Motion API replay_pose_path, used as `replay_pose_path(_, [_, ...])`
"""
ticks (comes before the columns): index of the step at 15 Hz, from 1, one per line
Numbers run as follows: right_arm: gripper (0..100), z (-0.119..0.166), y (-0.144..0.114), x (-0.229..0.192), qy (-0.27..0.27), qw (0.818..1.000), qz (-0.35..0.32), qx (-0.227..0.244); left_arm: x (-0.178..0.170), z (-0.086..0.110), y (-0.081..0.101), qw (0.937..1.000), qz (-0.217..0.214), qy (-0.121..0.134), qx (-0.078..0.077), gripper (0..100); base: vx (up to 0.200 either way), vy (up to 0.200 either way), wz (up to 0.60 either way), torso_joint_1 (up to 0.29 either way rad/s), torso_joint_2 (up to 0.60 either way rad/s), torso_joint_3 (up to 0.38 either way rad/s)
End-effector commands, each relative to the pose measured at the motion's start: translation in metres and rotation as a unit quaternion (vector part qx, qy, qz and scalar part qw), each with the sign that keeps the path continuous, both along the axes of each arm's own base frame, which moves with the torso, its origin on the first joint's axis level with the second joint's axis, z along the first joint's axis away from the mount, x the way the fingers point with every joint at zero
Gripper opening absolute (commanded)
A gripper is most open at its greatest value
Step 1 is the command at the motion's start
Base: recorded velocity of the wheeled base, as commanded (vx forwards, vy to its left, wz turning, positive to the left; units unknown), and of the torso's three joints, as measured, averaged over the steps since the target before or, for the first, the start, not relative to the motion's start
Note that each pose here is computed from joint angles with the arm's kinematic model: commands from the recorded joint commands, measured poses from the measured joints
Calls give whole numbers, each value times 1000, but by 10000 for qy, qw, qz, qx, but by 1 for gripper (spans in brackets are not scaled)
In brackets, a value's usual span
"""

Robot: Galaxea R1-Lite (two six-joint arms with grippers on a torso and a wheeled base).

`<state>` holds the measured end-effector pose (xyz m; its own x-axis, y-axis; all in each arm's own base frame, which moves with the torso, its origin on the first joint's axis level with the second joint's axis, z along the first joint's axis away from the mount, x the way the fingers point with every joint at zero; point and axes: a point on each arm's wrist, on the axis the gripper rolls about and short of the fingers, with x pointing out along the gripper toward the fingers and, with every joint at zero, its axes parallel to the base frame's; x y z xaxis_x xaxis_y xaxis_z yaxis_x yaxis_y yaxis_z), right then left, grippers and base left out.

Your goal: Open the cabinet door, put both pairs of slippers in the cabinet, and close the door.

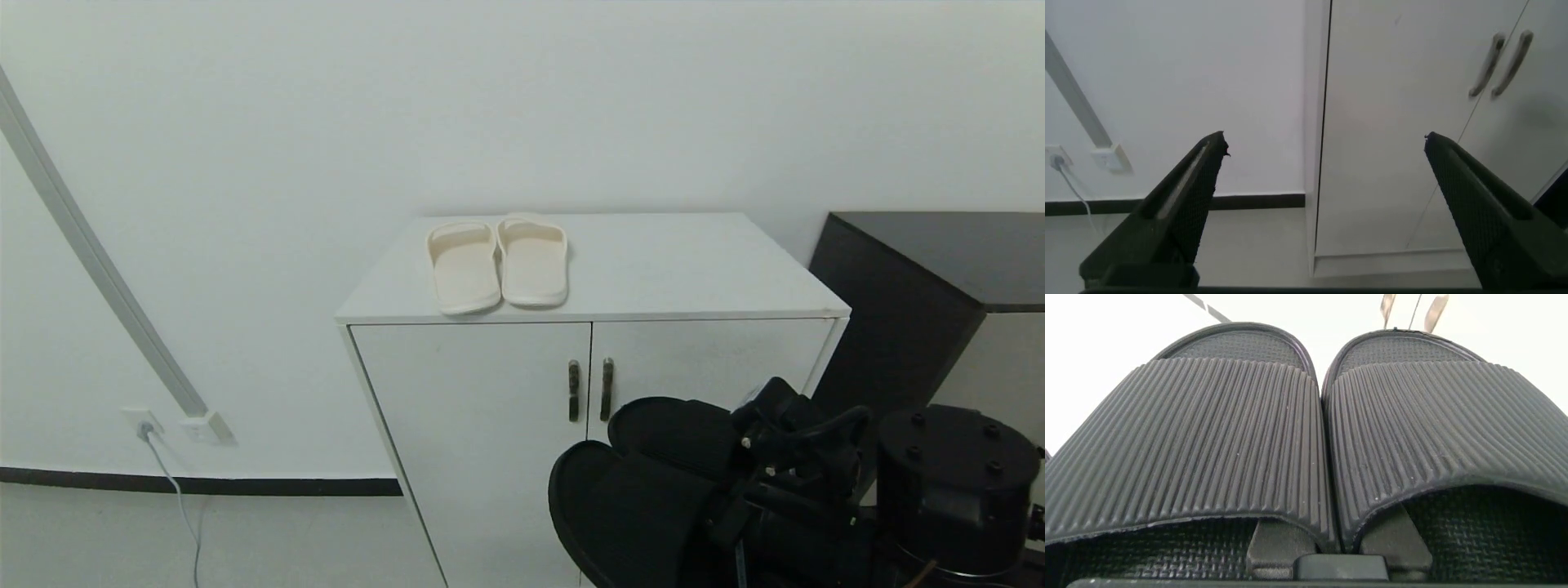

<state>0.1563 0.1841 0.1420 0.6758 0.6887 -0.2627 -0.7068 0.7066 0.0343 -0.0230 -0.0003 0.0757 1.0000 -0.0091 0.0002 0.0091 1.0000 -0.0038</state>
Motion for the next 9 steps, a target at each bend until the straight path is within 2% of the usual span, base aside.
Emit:
replay_pose_path(1, [0,-1,0,0,12,10000,0,-12,0,0,0,10000,0,9,4,100,0,0,0,-188,510,334])
replay_pose_path(9, [0,-4,2,1,46,10000,7,-53,0,0,0,10000,-8,24,11,100,0,0,0,-165,491,325])
